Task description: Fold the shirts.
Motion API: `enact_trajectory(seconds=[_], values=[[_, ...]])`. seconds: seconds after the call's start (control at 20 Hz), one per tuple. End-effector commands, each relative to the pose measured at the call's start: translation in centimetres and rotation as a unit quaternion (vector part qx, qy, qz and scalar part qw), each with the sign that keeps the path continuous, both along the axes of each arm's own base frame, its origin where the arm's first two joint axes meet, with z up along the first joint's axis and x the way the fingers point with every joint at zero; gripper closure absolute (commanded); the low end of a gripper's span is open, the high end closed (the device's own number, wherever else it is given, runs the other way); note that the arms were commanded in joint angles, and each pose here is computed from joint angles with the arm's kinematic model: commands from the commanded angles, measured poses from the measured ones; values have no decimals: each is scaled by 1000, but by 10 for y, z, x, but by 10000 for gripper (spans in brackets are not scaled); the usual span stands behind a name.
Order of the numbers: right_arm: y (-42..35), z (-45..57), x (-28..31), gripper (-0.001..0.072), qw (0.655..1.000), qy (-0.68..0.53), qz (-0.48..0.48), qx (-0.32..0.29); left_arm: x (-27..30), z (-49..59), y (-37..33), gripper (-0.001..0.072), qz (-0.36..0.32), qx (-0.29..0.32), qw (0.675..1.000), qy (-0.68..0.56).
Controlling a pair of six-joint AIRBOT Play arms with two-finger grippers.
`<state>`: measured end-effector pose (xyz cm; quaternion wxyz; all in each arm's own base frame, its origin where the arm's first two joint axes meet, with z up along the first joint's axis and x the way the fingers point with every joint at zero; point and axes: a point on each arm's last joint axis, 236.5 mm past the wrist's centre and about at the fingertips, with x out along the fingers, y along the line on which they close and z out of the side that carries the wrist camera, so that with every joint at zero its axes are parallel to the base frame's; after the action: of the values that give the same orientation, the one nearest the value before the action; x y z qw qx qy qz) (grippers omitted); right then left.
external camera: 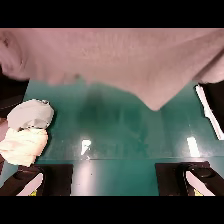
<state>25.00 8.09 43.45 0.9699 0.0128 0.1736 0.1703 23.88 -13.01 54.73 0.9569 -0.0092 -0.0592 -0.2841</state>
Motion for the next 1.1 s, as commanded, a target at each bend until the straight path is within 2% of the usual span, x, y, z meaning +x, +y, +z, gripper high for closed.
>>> enact_trajectory(seconds=[0.0,0.2,0.4,0.55,0.6,0.65,0.7,0.8,1.05], values=[[-10,-18,7,700,998,55,-23,-6,19,-3,6,686,18,6,1000,7],[-8,-122,61,700,968,250,-20,-21,134,-122,-4,686,3,29,980,195],[-6,-268,117,700,904,425,-20,-30,230,-312,-11,685,-13,48,907,418],[-4,-339,170,699,898,439,-30,-21,260,-423,-11,684,-15,55,852,520],[-3,-351,185,692,899,436,-34,-17,264,-444,-9,607,-10,53,839,541],[-2,-358,196,539,898,438,-34,-14,268,-454,-4,245,2,52,833,550],[-3,-361,204,377,897,440,-35,-13,270,-456,3,162,17,46,831,554],[-6,-356,212,377,895,445,-32,-10,269,-447,24,171,31,41,829,557],[-6,-343,172,378,891,452,-2,-27,214,-455,80,171,69,38,794,603]])
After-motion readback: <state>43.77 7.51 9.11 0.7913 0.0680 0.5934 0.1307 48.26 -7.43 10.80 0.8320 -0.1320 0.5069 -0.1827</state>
